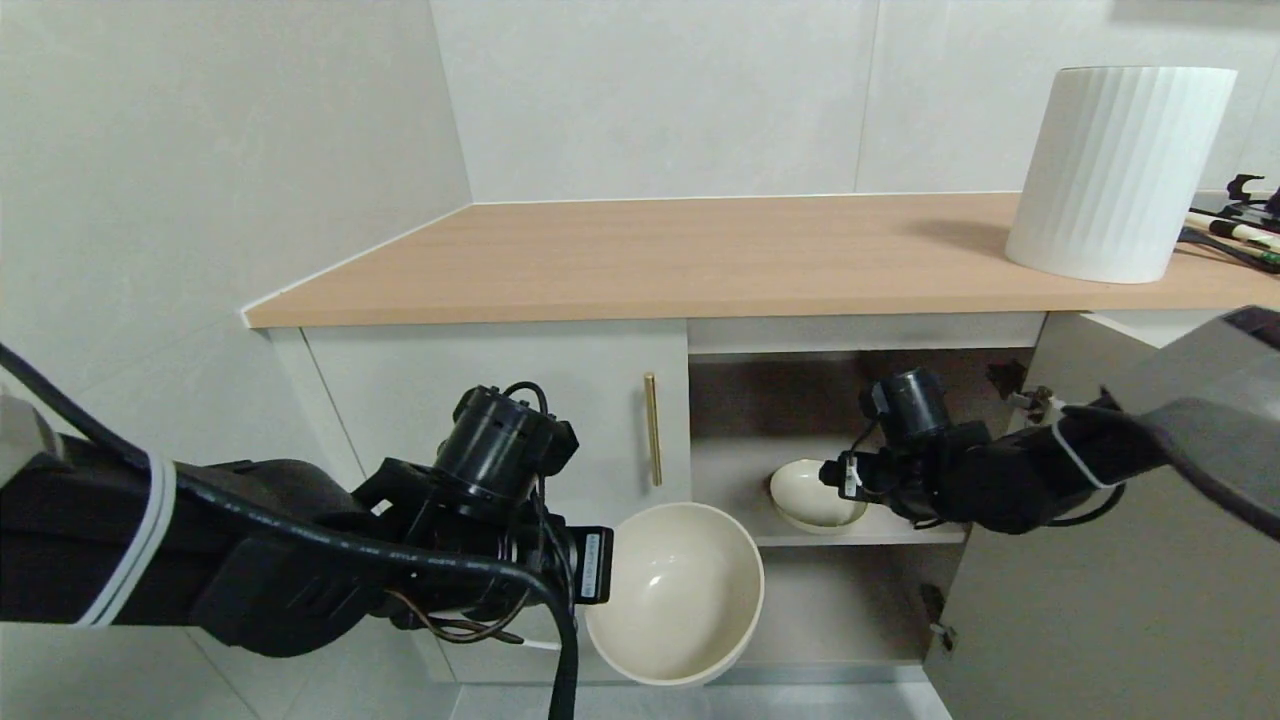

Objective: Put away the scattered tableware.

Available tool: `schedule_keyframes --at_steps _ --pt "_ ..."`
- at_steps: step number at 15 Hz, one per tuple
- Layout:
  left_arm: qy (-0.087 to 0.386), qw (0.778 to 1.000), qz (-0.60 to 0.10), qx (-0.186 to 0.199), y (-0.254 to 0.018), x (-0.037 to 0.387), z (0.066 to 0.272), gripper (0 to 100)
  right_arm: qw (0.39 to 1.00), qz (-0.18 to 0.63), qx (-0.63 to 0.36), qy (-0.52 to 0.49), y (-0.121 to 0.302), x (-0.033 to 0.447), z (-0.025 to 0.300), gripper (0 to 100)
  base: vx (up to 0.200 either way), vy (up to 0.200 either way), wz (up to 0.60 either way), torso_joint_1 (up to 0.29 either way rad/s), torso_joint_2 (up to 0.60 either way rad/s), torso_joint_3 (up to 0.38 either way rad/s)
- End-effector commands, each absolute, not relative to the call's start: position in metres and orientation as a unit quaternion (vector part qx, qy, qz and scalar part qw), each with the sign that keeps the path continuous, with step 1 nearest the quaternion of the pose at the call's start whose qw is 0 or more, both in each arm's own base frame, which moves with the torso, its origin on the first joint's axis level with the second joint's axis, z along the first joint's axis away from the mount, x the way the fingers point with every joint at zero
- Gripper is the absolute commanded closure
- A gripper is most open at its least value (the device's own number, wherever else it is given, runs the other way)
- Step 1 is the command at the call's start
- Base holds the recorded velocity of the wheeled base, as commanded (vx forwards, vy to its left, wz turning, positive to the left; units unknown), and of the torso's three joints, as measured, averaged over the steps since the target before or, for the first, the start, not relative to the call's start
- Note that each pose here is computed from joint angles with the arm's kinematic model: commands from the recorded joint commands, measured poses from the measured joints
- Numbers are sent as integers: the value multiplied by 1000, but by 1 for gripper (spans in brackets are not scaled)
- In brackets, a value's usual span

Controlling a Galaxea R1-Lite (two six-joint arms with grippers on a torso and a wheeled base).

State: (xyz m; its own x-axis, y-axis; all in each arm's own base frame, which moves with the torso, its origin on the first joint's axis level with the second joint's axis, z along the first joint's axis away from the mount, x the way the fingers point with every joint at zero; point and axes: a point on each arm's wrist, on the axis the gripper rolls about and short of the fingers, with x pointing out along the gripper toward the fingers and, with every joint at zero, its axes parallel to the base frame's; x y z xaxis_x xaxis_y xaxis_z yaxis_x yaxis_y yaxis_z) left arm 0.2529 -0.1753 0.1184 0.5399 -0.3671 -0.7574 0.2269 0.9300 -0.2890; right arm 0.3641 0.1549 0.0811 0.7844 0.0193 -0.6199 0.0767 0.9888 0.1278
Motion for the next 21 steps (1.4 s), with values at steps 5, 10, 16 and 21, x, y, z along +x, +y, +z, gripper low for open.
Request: schedule_keyframes --at_steps 5,10,16,21 --pt "480 864 -150 -31 -195 249 87 100 898 193 76 387 162 238 184 0 0 0 0 0 0 0" --pt "478 865 -152 -20 -201 244 86 100 856 248 12 453 189 219 161 0 0 0 0 0 0 0" --pt "468 869 -158 -11 -207 235 91 100 840 229 -26 491 213 225 125 0 0 0 0 0 0 0" --pt "467 869 -163 -9 -208 231 93 100 841 228 -20 490 217 228 120 0 0 0 0 0 0 0"
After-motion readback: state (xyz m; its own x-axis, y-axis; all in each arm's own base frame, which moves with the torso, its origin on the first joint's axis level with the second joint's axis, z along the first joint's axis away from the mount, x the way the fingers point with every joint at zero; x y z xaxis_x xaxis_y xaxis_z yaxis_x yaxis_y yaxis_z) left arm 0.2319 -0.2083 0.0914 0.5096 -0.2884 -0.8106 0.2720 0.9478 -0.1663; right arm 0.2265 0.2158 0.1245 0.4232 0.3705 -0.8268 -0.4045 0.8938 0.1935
